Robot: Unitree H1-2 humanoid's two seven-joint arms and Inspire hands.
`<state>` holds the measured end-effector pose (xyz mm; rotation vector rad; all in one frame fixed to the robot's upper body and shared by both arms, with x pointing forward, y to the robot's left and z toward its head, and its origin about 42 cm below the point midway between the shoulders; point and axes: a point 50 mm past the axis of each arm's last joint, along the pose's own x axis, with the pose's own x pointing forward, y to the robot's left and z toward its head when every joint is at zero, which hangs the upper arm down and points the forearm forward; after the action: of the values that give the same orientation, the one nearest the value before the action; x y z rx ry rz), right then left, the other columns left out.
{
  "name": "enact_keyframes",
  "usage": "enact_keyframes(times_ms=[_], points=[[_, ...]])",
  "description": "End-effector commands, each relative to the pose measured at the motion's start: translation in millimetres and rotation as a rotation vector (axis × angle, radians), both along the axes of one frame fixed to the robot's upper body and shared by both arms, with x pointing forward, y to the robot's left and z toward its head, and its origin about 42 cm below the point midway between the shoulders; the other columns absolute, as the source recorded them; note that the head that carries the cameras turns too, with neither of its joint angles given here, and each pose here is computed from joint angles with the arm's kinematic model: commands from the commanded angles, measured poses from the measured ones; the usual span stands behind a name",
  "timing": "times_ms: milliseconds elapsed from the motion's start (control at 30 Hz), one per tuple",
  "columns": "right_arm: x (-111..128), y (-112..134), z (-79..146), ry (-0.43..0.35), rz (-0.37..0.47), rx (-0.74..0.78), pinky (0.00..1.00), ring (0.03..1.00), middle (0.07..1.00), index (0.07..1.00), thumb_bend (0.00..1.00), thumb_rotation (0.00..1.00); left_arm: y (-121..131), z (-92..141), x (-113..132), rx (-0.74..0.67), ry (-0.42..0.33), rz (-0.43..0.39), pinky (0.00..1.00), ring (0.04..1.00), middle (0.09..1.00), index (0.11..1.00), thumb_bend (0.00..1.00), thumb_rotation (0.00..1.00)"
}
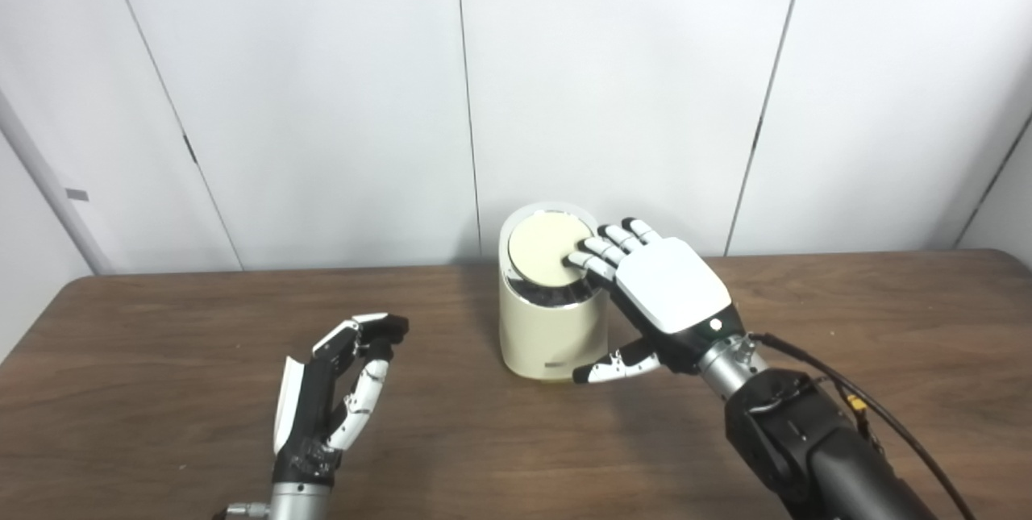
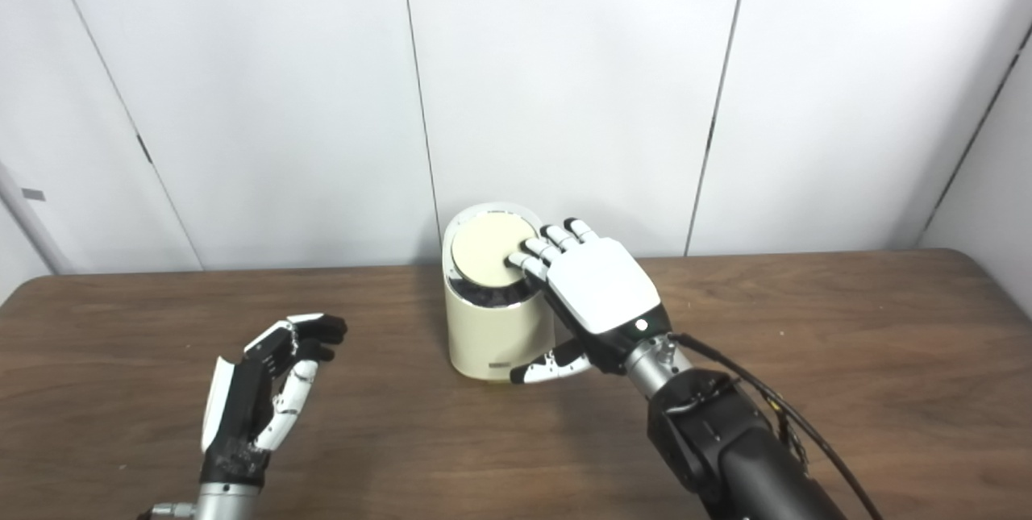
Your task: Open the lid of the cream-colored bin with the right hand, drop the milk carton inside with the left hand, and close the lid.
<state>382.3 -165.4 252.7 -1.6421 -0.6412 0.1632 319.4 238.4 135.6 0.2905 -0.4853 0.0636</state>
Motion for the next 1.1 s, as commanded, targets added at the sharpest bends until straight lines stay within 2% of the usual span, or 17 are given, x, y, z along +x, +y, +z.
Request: enact_keyframes(times_ms=[0,67,333,533,700,800,1067], points=[[3,-3,6,-0.047,0.001,-0.052,0.96,0.943,0.906,0.820,0.65,0.59,-4,-11,-7,0.004,0.012,-0.005,0.58,0.652,0.659,0.662,0.36,0.73],[2,-3,4,-0.061,-0.007,-0.078,0.99,0.977,0.942,0.829,0.64,0.59,-4,-12,-6,0.003,0.014,-0.005,0.58,0.650,0.658,0.662,0.37,0.73],[-2,0,-2,-0.073,-0.006,-0.116,1.00,1.000,0.983,0.812,0.69,0.60,-6,-12,-5,0.003,0.015,-0.008,0.57,0.647,0.657,0.661,0.36,0.73],[-2,-2,-4,-0.033,-0.016,-0.128,1.00,1.000,0.981,0.789,0.74,0.61,-7,-11,-4,0.008,0.014,-0.006,0.57,0.642,0.654,0.656,0.36,0.75],[-2,-3,-6,0.028,-0.046,-0.131,1.00,1.000,1.000,0.734,0.75,0.68,-7,-12,-4,0.008,0.017,-0.009,0.58,0.650,0.661,0.663,0.37,0.74],[-2,-2,-6,0.045,-0.056,-0.133,1.00,1.000,0.995,0.699,0.78,0.66,-7,-12,-4,0.010,0.017,-0.005,0.57,0.646,0.658,0.660,0.37,0.75],[-2,-4,-4,0.044,-0.047,-0.103,1.00,1.000,0.989,0.707,0.80,0.67,-7,-13,-4,0.001,0.020,-0.009,0.58,0.651,0.659,0.661,0.37,0.74]])
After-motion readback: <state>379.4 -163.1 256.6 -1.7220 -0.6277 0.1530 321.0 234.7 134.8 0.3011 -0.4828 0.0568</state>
